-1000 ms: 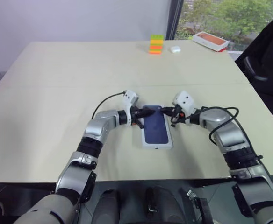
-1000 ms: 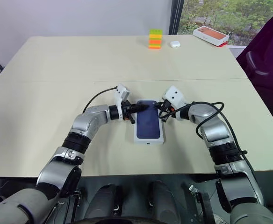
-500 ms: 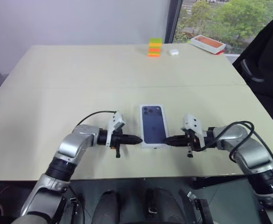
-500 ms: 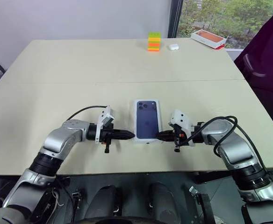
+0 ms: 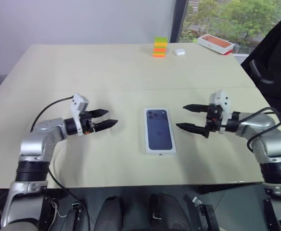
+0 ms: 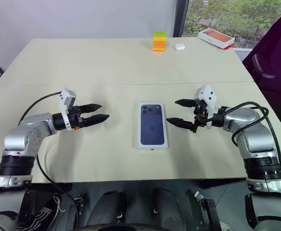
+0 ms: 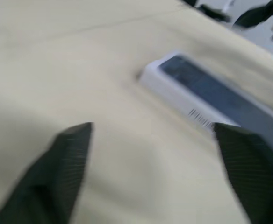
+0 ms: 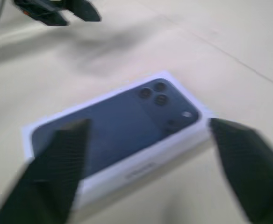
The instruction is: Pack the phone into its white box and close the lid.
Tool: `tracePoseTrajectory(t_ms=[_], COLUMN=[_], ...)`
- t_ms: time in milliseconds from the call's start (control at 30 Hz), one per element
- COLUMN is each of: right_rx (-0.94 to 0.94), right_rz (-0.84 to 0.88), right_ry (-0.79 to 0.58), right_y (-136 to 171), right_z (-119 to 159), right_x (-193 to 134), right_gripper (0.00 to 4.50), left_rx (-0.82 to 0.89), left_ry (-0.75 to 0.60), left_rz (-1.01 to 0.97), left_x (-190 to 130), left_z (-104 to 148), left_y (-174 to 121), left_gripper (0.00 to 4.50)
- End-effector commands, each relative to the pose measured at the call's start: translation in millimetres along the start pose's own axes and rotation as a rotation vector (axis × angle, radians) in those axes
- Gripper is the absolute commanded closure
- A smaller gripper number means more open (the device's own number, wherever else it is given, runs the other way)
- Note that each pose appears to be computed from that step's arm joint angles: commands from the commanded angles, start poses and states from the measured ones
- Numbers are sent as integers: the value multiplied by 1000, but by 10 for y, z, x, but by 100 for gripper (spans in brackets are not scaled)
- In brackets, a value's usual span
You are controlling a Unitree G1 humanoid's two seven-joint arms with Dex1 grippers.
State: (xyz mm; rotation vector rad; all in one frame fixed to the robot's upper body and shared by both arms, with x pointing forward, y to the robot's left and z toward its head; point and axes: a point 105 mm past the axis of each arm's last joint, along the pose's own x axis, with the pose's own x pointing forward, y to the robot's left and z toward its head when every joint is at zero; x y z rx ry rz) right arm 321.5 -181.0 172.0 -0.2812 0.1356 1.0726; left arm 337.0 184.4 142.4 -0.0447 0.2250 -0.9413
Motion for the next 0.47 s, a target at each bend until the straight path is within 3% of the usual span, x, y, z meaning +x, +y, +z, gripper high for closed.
tracePoseTrajectory(t_ms=[33, 167, 467], right_rx=[-101, -117, -100], right_rz=[4, 8, 3], right_ry=[-21, -4, 52], right_y=[-16, 18, 99], right_z=[114, 44, -116], right_x=[-155, -293, -489], right_gripper=[0, 0, 0], left_rx=[86, 211, 230], left_ry=[7, -17, -2], left_rz=[9, 69, 108], left_x=[-200, -409, -778], left_z=[32, 8, -98], left_y=[28, 53, 61], left_gripper=[4, 4, 4])
